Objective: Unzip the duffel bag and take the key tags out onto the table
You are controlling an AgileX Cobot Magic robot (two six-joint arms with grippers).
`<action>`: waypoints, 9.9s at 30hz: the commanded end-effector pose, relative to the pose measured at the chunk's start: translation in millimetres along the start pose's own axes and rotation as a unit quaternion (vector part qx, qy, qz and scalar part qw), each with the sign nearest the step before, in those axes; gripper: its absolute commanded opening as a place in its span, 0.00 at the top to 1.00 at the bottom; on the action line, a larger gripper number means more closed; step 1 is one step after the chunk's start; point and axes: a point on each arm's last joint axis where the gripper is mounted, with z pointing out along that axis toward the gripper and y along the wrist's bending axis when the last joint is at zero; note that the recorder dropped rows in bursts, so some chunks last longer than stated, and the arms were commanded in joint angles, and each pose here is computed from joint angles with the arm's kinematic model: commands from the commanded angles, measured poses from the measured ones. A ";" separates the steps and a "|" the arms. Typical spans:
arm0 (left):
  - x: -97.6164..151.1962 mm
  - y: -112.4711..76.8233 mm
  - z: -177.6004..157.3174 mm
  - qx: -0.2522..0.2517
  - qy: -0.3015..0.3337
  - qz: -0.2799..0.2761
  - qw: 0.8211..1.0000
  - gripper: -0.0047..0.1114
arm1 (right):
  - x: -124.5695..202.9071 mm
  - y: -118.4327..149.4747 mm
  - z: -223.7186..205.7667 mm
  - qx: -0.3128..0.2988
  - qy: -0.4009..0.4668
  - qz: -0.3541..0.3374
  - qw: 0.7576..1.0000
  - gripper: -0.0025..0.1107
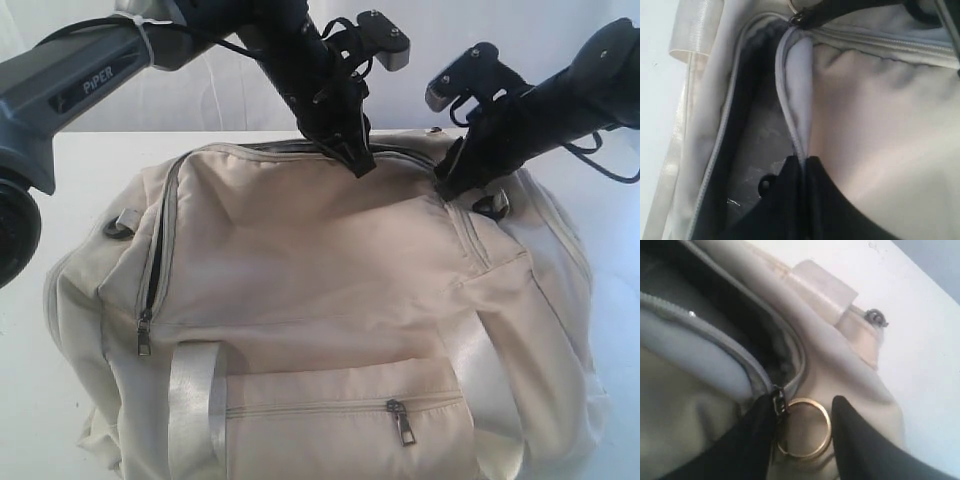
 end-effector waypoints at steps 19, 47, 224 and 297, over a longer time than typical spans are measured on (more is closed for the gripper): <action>0.8 -1.4 1.3 0.009 0.001 -0.019 1.000 0.96 | -0.7 26.8 -73.4 -0.098 0.114 0.166 0.975 0.98; 6.2 25.2 -3.4 -0.087 -0.014 -0.111 0.990 0.96 | -3.9 46.3 -140.9 -0.107 0.115 0.176 0.972 0.98; 159.6 -228.4 -102.1 -0.009 0.113 -0.148 0.982 0.51 | 6.7 166.5 -98.3 -0.281 0.261 0.161 0.909 0.98; 107.5 -23.7 35.6 0.090 0.043 -0.347 0.932 0.38 | 63.2 149.8 -219.7 0.003 -0.018 0.098 0.995 0.98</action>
